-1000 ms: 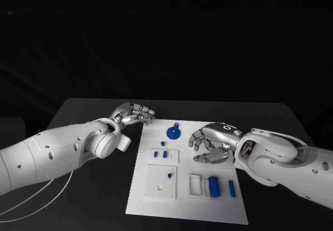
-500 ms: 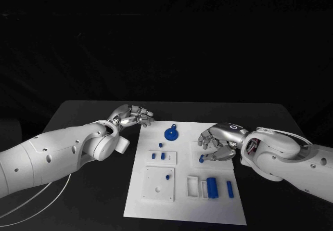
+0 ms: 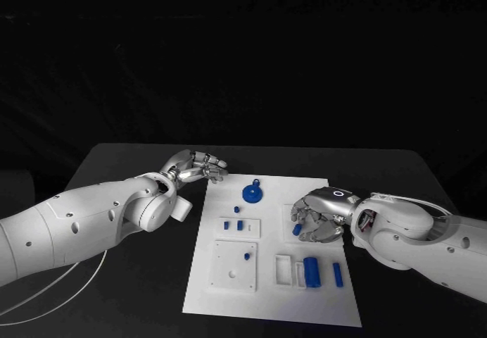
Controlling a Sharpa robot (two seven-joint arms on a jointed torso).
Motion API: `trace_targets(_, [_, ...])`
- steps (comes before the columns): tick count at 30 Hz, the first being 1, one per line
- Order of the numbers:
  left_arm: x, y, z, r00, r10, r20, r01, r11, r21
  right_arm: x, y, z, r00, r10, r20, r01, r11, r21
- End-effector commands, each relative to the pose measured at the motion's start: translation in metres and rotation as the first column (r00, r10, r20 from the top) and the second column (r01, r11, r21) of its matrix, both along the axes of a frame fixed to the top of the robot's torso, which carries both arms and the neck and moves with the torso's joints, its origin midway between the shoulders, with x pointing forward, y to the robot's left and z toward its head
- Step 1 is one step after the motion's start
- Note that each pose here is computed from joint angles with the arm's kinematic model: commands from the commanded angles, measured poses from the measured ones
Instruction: Assemble the parts on the task board
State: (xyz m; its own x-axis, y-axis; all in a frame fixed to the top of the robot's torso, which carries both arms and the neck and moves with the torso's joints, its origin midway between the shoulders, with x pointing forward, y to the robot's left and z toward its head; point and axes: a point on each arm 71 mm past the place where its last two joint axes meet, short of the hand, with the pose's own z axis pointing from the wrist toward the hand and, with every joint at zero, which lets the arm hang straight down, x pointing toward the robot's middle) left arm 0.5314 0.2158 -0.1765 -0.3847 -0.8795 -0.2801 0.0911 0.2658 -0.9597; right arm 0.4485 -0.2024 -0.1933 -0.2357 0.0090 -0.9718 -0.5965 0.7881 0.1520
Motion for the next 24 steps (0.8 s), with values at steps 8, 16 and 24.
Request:
trace_targets(8, [-0.0005, -0.0006, 0.0005, 1.000, -0.012, -0.002, 0.012, 1.000, -0.010, -0.0014, 0.0076, -0.0068, 1.000, 0.023, -0.007, -0.023, 0.999, -0.029])
trace_targets(16, [-0.0006, -0.0007, 0.0004, 1.000, -0.015, -0.003, 0.015, 1.000, -0.010, -0.0019, 0.0092, -0.0061, 1.000, 0.019, 0.010, -0.018, 0.999, -0.026])
trace_targets(24, [-0.0006, 0.0007, 0.0003, 1.000, -0.013, -0.004, 0.013, 1.000, -0.009, -0.0021, 0.0106, -0.0045, 0.999, 0.009, 0.052, -0.007, 0.999, -0.038])
